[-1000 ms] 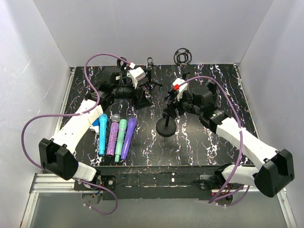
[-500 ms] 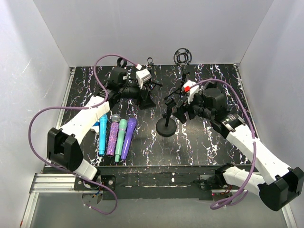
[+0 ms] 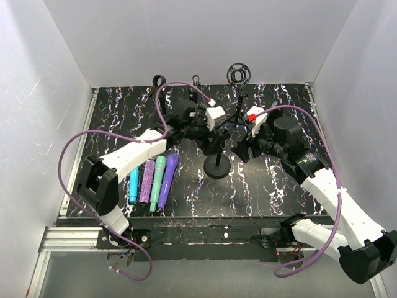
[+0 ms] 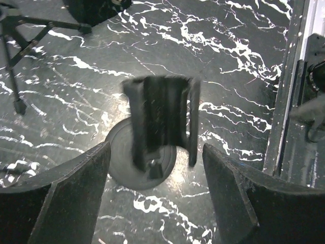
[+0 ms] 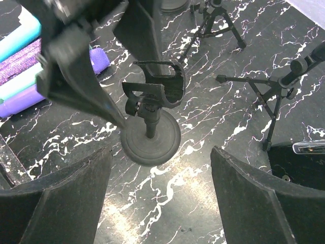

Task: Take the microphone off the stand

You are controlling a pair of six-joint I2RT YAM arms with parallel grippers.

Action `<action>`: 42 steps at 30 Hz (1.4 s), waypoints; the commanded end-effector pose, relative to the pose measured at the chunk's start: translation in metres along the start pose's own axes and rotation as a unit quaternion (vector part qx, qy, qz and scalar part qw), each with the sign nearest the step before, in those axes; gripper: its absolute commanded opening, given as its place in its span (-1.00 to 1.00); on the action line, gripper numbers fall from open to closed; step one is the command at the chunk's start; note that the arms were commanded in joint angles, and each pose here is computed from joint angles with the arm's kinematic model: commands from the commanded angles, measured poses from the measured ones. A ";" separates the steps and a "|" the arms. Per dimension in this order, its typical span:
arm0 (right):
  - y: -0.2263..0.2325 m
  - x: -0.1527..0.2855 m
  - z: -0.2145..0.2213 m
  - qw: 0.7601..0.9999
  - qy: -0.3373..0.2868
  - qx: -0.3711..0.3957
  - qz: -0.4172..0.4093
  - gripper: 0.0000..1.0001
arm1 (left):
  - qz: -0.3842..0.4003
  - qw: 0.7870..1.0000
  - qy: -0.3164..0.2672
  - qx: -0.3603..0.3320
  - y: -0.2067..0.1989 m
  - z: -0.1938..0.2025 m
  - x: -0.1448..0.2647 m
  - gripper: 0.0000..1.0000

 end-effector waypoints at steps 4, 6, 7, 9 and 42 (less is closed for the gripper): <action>-0.003 0.004 -0.008 1.000 -0.021 0.013 0.005 0.67 | -0.051 0.996 -0.038 -0.058 0.005 -0.027 -0.033 0.30; -0.005 0.009 -0.007 1.000 -0.019 0.014 0.013 0.67 | -0.055 0.995 -0.043 -0.069 0.006 -0.030 -0.033 0.06; -0.005 0.010 -0.005 1.000 -0.017 0.014 0.013 0.67 | -0.059 0.994 -0.045 -0.077 0.007 -0.032 -0.033 -0.07; -0.006 0.015 -0.003 1.000 -0.014 0.015 0.019 0.66 | -0.073 0.991 -0.044 -0.099 0.013 -0.034 -0.031 -0.28; -0.114 0.081 -0.020 0.902 0.148 -0.093 0.395 0.88 | -0.197 0.962 -0.162 -0.095 0.015 -0.133 0.053 0.96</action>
Point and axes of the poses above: each gripper's point midway between its finger pads, its own x axis back along the fingers, its own y axis along the line the jaws close on, z = x × y, the point moved 4 cm from there along x, back along the fingers, and after that the axes turned 12 degrees about x, right-handed, at the moved point
